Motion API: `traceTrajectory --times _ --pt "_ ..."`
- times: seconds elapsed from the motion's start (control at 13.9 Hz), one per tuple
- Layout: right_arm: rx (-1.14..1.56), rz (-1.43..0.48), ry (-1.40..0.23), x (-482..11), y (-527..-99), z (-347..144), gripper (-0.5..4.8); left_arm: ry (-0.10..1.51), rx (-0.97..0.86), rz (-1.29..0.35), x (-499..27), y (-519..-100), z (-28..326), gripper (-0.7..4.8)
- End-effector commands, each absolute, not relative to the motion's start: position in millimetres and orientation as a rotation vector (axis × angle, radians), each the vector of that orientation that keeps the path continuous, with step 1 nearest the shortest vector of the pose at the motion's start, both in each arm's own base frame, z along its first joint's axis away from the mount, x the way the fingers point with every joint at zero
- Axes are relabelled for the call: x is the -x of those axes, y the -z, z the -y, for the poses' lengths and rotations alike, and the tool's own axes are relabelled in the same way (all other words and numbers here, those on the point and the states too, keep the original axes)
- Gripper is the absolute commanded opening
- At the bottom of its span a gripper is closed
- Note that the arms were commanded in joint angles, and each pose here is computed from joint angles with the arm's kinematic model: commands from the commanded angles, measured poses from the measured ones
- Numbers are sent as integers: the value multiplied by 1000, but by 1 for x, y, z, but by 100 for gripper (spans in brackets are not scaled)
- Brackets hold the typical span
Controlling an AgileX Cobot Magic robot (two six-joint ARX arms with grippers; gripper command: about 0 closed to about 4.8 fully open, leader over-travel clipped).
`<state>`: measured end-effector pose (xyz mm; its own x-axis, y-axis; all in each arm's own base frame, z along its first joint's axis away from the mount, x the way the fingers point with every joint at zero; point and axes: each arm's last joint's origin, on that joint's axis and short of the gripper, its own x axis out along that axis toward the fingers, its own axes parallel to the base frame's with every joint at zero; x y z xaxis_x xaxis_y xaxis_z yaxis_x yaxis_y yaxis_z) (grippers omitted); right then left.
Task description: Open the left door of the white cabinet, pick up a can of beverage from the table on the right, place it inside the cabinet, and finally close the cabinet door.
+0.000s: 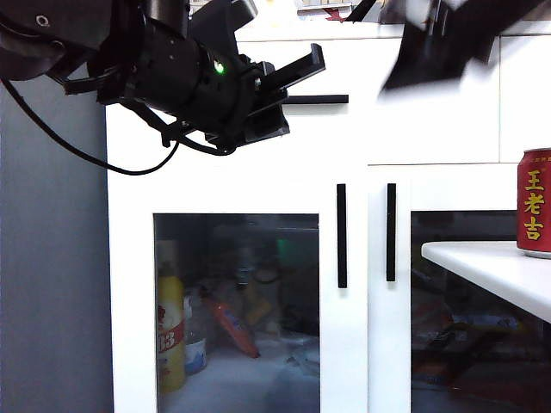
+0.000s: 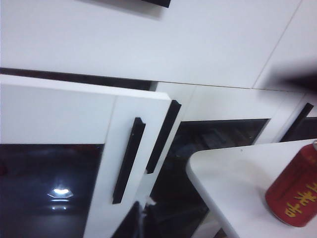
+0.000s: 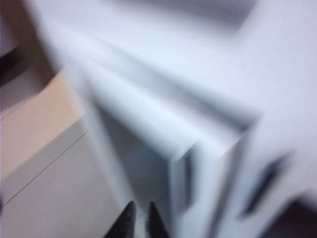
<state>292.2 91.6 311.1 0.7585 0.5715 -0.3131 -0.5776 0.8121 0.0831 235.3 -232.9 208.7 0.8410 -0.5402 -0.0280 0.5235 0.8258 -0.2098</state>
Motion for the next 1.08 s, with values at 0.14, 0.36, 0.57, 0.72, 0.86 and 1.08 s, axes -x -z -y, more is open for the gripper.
traceTrajectory --times 0.14,0.36,0.57,0.72,0.86,1.08 --pt "38 -81 -411 -242 -378 -66 58 576 204 -76 -235 -211 234 -5" --pt "41 0 -335 -209 -400 -53 164 574 198 -87 -235 -210 234 -5" --pt "90 -56 -307 -195 -399 -49 190 575 198 -87 -235 -210 234 -5" --pt "97 -88 -302 -192 -397 -48 190 529 226 -64 -237 -213 233 -5" --pt "98 -93 -302 -192 -396 -48 190 522 260 -71 -237 -213 233 -5" --pt "101 -92 -292 -191 -397 -47 190 577 281 -83 -239 -208 238 -1"
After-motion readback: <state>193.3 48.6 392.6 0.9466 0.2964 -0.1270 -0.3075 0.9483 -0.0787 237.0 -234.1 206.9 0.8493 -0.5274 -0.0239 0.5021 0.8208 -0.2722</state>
